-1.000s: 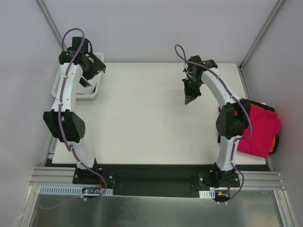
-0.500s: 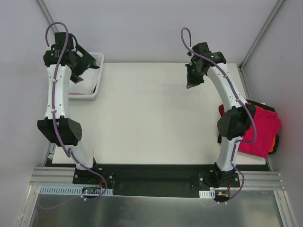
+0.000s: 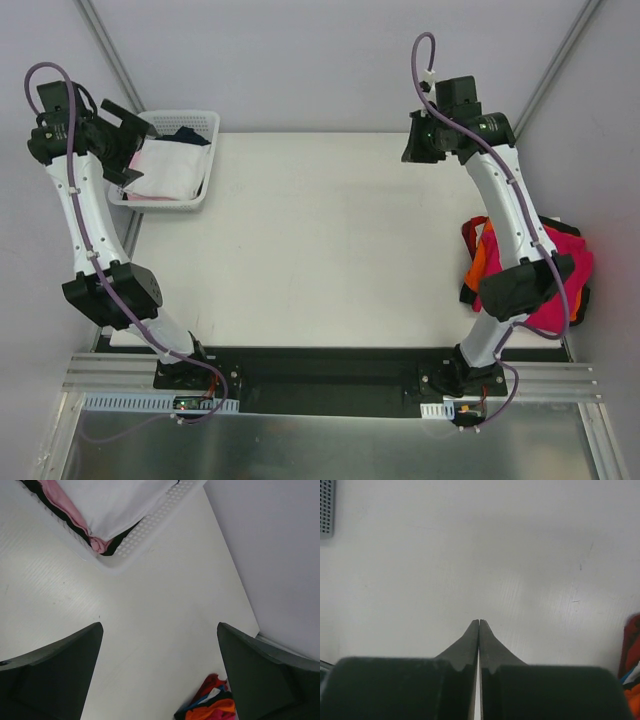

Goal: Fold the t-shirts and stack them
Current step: Neatly place the folded tshirt to the corner

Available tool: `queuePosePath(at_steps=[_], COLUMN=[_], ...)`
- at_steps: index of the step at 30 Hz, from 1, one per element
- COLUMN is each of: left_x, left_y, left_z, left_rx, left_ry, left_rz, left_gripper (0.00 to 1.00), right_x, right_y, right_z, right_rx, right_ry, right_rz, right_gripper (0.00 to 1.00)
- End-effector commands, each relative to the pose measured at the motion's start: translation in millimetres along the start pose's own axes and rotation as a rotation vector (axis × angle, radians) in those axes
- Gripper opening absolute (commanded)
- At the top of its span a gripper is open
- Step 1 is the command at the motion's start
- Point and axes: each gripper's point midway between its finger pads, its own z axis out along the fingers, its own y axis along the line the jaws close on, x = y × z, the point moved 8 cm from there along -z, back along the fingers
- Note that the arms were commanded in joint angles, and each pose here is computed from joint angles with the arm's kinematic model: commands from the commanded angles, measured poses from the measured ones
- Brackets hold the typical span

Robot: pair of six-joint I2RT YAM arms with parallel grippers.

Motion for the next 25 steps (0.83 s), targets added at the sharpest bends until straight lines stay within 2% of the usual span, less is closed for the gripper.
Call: queuePosePath(at_steps=[1, 3, 11, 17, 22, 25], left_x=[8.9, 9.4, 15.0, 10.2, 17.2, 22.6], left_y=[-16.8, -15.6, -23.2, -38.3, -40.4, -31.6], left_z=[-25.1, -37.1, -65.6, -110.0, -126.6, -129.9], left_rx=[0.124, 0.115, 0.173, 0.278, 0.361, 0.334], left_ry=[0.018, -0.026, -0.074, -0.268, -0.341, -0.375], left_rz=[0.128, 0.149, 0.160, 0.244, 0.212, 0.146], left_gripper=[0.99, 0.99, 0.99, 0.99, 0.99, 0.99], right_x=[2.5, 7.5, 18.4, 30.2, 37.3, 40.2], right_y=[11.8, 9.5, 17.2, 23.1, 27.1, 26.3], right_z=[1.6, 5.7, 23.2, 33.3, 40.6, 43.1], right_rx=[-0.139, -0.123, -0.178, -0.187, -0.198, -0.194], right_ry=[0.067, 0.097, 0.179, 0.231, 0.266, 0.284], right_rz=[0.057, 0.063, 0.109, 0.086, 0.066, 0.071], right_gripper=[0.01, 0.01, 0.01, 0.01, 0.01, 0.02])
